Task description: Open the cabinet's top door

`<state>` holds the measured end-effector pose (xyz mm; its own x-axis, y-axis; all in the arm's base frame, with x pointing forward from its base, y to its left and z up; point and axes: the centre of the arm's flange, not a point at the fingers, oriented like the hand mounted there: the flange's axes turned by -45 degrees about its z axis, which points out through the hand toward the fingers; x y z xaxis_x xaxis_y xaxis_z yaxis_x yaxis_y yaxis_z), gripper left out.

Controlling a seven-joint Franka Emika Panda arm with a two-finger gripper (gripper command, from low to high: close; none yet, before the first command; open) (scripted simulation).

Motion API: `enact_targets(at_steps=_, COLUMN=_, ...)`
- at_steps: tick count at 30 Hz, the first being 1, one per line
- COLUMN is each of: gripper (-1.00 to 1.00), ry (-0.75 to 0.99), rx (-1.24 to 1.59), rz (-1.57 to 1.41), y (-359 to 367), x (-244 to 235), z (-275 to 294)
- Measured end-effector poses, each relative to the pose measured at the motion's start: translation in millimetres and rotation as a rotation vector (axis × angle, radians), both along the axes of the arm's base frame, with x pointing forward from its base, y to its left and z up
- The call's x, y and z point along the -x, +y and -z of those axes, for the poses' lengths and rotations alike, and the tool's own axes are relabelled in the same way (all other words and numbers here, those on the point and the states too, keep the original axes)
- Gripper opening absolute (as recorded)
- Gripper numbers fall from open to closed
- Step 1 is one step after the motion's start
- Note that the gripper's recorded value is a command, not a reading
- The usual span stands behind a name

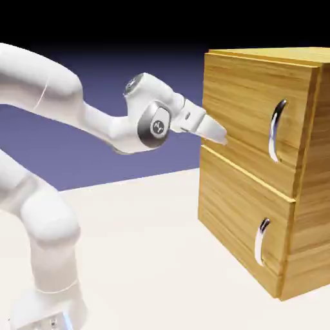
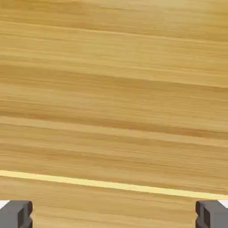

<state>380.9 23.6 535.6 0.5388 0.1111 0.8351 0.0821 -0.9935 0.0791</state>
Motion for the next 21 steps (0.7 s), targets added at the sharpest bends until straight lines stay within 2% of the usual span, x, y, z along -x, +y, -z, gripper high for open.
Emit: enact_targets(at_steps=21, gripper=0.00, ry=-0.271, rx=-0.009, rz=0.006, y=-33, x=17, z=-40)
